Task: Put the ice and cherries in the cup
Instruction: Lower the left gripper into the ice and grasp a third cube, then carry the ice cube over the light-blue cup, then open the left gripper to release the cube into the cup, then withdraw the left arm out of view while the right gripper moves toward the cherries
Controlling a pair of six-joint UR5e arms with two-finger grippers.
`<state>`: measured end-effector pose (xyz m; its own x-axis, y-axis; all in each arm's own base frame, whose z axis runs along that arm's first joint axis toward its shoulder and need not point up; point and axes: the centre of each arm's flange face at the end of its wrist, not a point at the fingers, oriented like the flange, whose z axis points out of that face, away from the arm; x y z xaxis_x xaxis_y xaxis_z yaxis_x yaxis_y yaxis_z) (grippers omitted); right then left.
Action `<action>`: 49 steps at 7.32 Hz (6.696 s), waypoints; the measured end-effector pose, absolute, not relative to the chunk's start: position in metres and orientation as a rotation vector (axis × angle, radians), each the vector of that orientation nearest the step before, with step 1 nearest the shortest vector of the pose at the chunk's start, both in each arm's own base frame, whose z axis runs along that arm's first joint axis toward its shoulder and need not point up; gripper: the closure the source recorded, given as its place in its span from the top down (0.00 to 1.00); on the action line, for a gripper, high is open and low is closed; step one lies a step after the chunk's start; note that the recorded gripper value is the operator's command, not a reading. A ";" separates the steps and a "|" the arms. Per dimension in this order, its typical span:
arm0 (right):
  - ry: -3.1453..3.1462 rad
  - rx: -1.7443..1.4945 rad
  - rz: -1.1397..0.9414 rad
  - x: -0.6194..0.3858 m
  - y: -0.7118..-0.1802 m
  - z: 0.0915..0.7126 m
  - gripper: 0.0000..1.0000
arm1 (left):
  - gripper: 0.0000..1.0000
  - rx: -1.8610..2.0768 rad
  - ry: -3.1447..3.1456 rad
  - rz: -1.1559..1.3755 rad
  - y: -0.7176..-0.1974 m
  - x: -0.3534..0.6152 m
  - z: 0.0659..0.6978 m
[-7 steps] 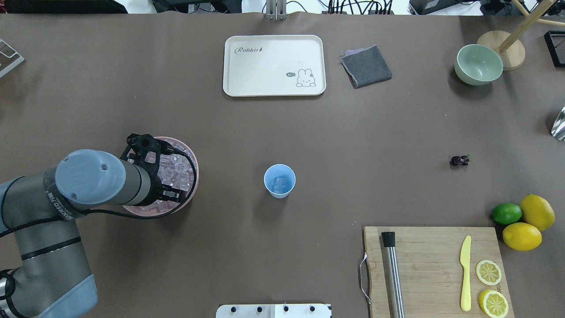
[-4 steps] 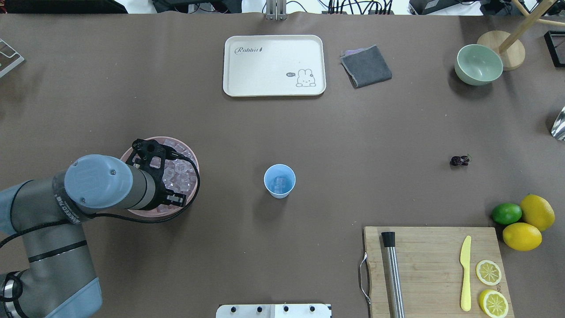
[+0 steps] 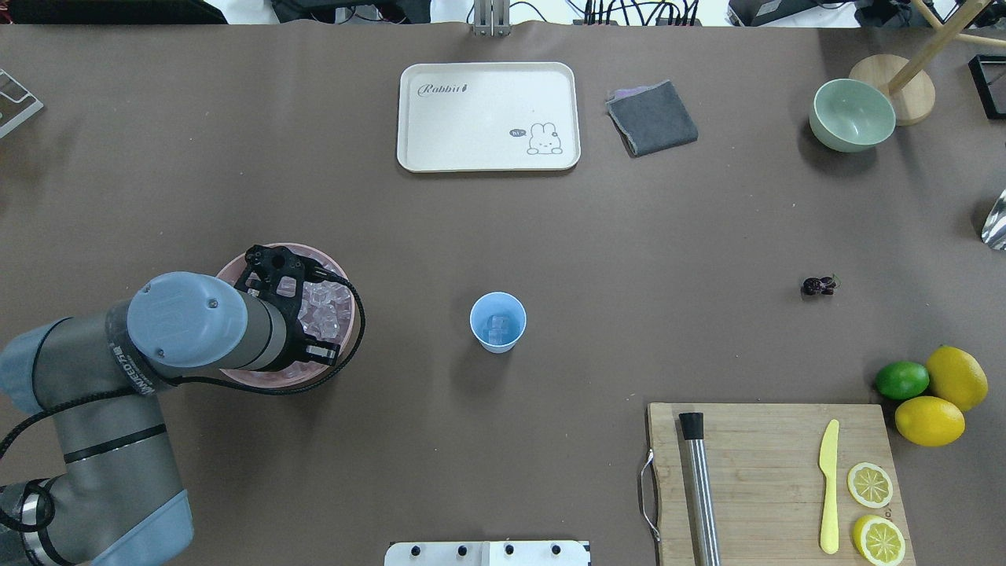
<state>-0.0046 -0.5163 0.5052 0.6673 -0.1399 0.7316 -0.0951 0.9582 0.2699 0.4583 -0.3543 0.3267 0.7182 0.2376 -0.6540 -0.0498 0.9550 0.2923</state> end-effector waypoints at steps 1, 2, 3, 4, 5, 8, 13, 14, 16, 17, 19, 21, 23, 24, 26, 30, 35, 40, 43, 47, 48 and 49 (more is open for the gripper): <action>-0.843 0.298 -0.026 -0.005 -0.517 0.505 1.00 | 0.53 0.265 0.753 0.159 -0.357 0.458 0.327; -0.842 0.299 -0.026 -0.005 -0.517 0.505 1.00 | 0.53 0.268 0.751 0.154 -0.360 0.456 0.327; -0.843 0.300 -0.027 -0.005 -0.517 0.504 1.00 | 0.52 0.270 0.750 0.146 -0.365 0.452 0.327; -0.843 0.303 -0.028 -0.005 -0.518 0.503 1.00 | 0.52 0.272 0.748 0.136 -0.370 0.448 0.327; -0.843 0.304 -0.029 -0.005 -0.519 0.502 1.00 | 0.48 0.273 0.748 0.129 -0.374 0.445 0.327; -0.843 0.304 -0.030 -0.006 -0.519 0.502 1.00 | 0.48 0.269 0.738 0.121 -0.379 0.445 0.333; -0.843 0.304 -0.030 -0.006 -0.519 0.502 1.00 | 0.21 0.262 0.733 0.125 -0.378 0.451 0.336; -0.843 0.304 -0.030 -0.006 -0.519 0.502 1.00 | 0.07 0.262 0.734 0.125 -0.377 0.452 0.336; -0.843 0.304 -0.030 -0.006 -0.519 0.502 1.00 | 0.00 0.262 0.736 0.126 -0.377 0.452 0.335; -0.843 0.304 -0.030 -0.006 -0.519 0.502 1.00 | 0.00 0.262 0.739 0.126 -0.377 0.451 0.333; -0.843 0.305 -0.030 -0.006 -0.519 0.501 1.00 | 0.00 0.269 0.749 0.120 -0.380 0.446 0.328; -0.843 0.305 -0.030 -0.006 -0.519 0.501 1.00 | 0.00 0.260 0.790 0.109 -0.386 0.429 0.314; -0.843 0.305 -0.030 -0.006 -0.519 0.501 1.00 | 0.00 0.263 0.836 0.086 -0.395 0.411 0.295; -0.844 0.305 -0.031 -0.006 -0.519 0.501 1.00 | 0.00 0.273 0.861 0.070 -0.400 0.409 0.280; -0.844 0.306 -0.031 -0.006 -0.519 0.500 1.00 | 0.00 0.260 0.933 -0.019 -0.408 0.422 0.238; -0.845 0.309 -0.033 -0.006 -0.518 0.499 1.00 | 0.00 0.191 1.054 -0.185 -0.407 0.498 0.183; -0.852 0.314 -0.024 -0.008 -0.518 0.496 1.00 | 0.00 0.190 1.145 -0.268 -0.365 0.554 0.162; -0.854 0.311 -0.022 -0.010 -0.518 0.495 1.00 | 0.98 0.205 1.141 -0.271 -0.357 0.561 0.163; -0.874 0.308 0.011 -0.025 -0.517 0.485 1.00 | 0.98 0.214 1.141 -0.276 -0.362 0.550 0.162; -0.894 0.300 0.105 -0.121 -0.522 0.453 1.00 | 0.99 0.274 1.008 -0.093 -0.390 0.444 0.200; -0.888 0.290 0.120 -0.144 -0.520 0.448 1.00 | 0.99 0.266 0.924 -0.042 -0.411 0.394 0.208; -0.880 0.284 0.134 -0.169 -0.516 0.444 1.00 | 0.99 0.275 0.822 0.026 -0.428 0.341 0.226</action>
<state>-0.1689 -0.5163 0.4437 0.6317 -0.0003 0.7752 -0.2318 0.9542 0.1893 0.3406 -0.4277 0.2256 0.6825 0.1289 -0.7195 0.0835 0.9641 0.2520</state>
